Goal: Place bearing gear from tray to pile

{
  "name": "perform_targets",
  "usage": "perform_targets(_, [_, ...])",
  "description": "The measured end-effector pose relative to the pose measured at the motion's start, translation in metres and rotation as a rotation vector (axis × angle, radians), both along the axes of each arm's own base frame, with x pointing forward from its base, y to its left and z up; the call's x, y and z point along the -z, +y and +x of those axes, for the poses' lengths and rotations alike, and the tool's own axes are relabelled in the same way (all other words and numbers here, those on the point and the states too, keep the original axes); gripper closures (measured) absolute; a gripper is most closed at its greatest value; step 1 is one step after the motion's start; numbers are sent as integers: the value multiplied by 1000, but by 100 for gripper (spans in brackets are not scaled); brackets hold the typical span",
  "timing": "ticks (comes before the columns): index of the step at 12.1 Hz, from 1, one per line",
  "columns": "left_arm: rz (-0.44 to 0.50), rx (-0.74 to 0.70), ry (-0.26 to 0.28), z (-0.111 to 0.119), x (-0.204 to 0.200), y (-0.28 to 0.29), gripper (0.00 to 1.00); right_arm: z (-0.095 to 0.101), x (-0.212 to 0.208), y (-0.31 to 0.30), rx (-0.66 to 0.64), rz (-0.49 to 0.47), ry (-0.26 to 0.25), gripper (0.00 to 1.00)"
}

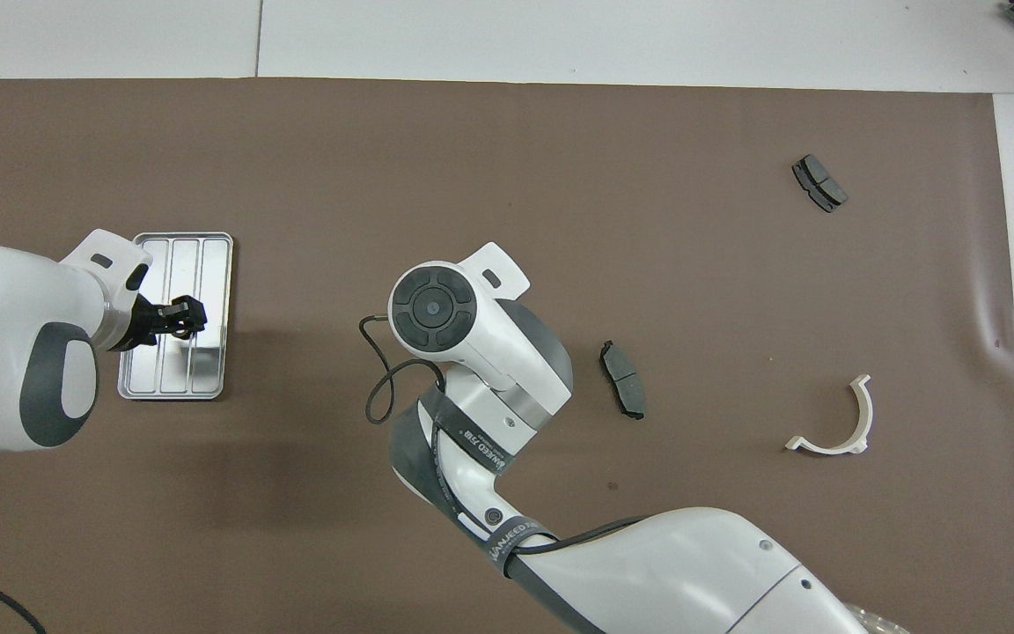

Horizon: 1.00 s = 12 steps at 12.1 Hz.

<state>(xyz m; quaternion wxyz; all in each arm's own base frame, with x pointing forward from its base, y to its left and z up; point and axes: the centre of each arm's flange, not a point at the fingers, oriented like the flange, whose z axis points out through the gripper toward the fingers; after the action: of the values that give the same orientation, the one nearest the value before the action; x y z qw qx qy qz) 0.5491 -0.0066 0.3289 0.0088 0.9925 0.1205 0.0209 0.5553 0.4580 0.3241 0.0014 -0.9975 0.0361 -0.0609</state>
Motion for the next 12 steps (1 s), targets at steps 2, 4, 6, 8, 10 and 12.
perform_targets(2, [-2,3,-14,3,8,-9,33,-1,4,5,-7,9,-8,1])
perform_targets(4, [-2,3,-11,4,16,-10,35,-3,5,8,-12,8,-6,6])
perform_targets(6, [-2,0,-7,4,19,-9,37,-7,10,9,-16,3,0,15])
perform_targets(8, [-2,-3,-7,4,19,-7,37,-11,19,9,-21,4,1,19])
perform_targets(10, [-1,-7,-8,5,19,-5,36,-13,25,8,-23,9,-1,22])
perform_targets(12, [-1,-11,-8,5,19,-1,36,-14,30,7,-25,13,-4,27])
